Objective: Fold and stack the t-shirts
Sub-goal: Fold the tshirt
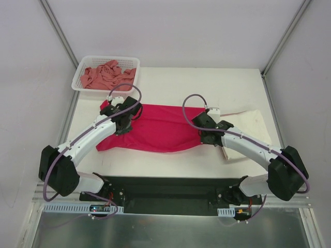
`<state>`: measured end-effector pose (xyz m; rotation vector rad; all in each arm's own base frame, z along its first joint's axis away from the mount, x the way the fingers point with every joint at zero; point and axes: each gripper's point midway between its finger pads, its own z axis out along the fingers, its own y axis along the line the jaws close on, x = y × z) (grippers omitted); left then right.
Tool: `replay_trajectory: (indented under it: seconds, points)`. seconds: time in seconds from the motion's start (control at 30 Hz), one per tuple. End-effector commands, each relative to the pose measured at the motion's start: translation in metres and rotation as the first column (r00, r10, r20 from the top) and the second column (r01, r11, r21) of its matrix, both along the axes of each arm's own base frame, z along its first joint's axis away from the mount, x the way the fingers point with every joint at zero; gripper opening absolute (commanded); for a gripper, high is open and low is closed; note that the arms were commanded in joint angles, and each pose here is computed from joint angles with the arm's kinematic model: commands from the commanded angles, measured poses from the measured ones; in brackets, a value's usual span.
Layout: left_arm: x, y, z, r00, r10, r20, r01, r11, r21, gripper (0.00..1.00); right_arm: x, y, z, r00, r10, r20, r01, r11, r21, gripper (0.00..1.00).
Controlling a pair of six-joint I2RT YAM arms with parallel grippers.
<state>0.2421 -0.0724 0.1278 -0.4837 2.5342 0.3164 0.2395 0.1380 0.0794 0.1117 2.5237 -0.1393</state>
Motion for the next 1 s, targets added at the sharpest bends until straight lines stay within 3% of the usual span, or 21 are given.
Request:
replay_trajectory:
  seconds: [0.0, 0.17, 0.53, 0.63, 0.77, 0.97]
  points:
    - [0.047, -0.001, 0.014, 0.989, -0.14, 0.042, 0.135, 0.985, 0.109, 0.0, 0.015, -0.007, 0.009, 1.0, 0.006, 0.001, -0.005, 0.998, -0.069, 0.02]
    - [0.086, 0.004, 0.009, 0.991, -0.135, 0.005, 0.133, 0.98, 0.145, 0.0, 0.025, -0.013, 0.008, 1.0, -0.016, -0.019, 0.015, 0.999, -0.052, 0.03]
    - [0.135, 0.016, 0.005, 0.983, -0.181, -0.037, 0.185, 0.962, 0.201, 0.0, 0.048, -0.018, 0.008, 0.998, -0.028, -0.047, 0.025, 0.997, -0.066, 0.04]
    - [0.15, 0.009, 0.005, 0.962, -0.27, -0.041, 0.272, 0.942, 0.197, 0.0, 0.053, -0.018, 0.006, 0.998, -0.027, -0.059, 0.022, 0.997, -0.079, 0.05]
    - [0.164, -0.01, -0.006, 0.888, -0.45, -0.097, 0.46, 0.873, 0.16, 0.08, 0.062, -0.017, 0.006, 0.997, -0.034, -0.064, 0.028, 0.996, -0.082, 0.06]
    - [0.179, -0.01, -0.033, 0.848, -0.493, -0.192, 0.525, 0.832, 0.181, 0.18, 0.07, -0.02, 0.0, 0.995, -0.04, -0.095, 0.03, 0.994, -0.105, 0.07]
